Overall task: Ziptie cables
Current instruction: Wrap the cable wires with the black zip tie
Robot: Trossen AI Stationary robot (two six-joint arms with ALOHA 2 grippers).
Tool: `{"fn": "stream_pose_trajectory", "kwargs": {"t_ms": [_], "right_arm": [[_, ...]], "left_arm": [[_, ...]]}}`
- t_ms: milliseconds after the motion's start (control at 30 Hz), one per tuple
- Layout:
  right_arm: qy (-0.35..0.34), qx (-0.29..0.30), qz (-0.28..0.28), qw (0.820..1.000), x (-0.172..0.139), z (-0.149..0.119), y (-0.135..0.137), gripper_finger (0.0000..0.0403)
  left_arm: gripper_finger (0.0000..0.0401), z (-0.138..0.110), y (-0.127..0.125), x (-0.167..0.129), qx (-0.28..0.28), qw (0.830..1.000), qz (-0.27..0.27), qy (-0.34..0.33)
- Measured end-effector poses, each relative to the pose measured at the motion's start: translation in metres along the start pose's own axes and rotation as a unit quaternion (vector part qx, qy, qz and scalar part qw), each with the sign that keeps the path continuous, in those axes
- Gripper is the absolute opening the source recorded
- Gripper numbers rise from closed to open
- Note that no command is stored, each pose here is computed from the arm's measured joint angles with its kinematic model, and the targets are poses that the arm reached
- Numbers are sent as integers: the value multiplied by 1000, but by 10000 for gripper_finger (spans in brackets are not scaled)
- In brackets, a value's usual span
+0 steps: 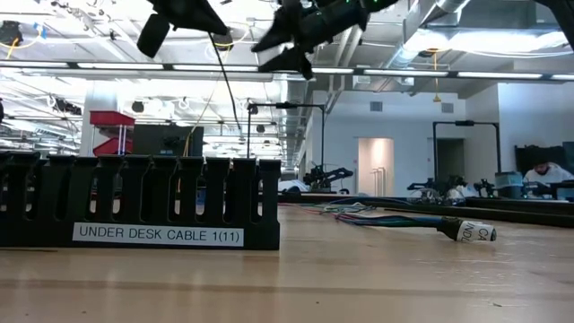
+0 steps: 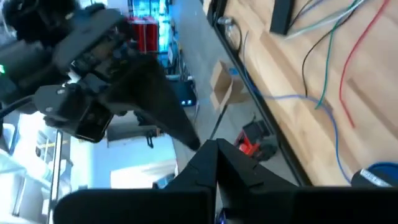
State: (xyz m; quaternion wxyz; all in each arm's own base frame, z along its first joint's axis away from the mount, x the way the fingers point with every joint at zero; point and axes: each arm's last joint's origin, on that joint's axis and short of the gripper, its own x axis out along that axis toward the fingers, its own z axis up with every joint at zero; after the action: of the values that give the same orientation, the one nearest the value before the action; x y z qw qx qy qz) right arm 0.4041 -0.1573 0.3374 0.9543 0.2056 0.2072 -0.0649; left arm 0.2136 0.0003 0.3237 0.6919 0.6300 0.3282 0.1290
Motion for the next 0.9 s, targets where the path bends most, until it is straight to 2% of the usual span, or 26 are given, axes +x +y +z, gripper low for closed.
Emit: {"fn": "stream_pose_trajectory", "kwargs": {"t_ms": [67,133,167,233,333,400,433,533,667,900], "right_arm": [[-48,95,38,994,10,-6,-4,218],[-97,202,92,970,19,-18,-7,216],[-122,255,115,952,22,-25,-9,215],[-180,353,139,907,24,-42,-15,212],[-260,489,174,815,20,-70,-28,209],[-287,545,166,770,19,-85,-35,208],[-293,562,156,758,19,-91,-36,208],[-284,586,151,743,23,-102,-30,208],[-310,591,149,729,22,-97,-29,208],[-317,590,141,729,21,-88,-30,208]], "left_arm": [[0,-1,1,1,-2,1000,5,11],[0,-3,2,-1,1,1000,9,16],[0,-4,3,-2,3,1000,11,18],[0,-4,4,-2,6,1000,17,22],[0,-5,5,-3,15,999,24,30],[0,-5,8,-4,15,999,34,30],[0,-4,9,-4,14,999,39,30],[0,-4,10,-4,22,998,43,27],[0,-2,10,-2,21,999,45,19],[0,3,11,3,24,998,54,16]]}}
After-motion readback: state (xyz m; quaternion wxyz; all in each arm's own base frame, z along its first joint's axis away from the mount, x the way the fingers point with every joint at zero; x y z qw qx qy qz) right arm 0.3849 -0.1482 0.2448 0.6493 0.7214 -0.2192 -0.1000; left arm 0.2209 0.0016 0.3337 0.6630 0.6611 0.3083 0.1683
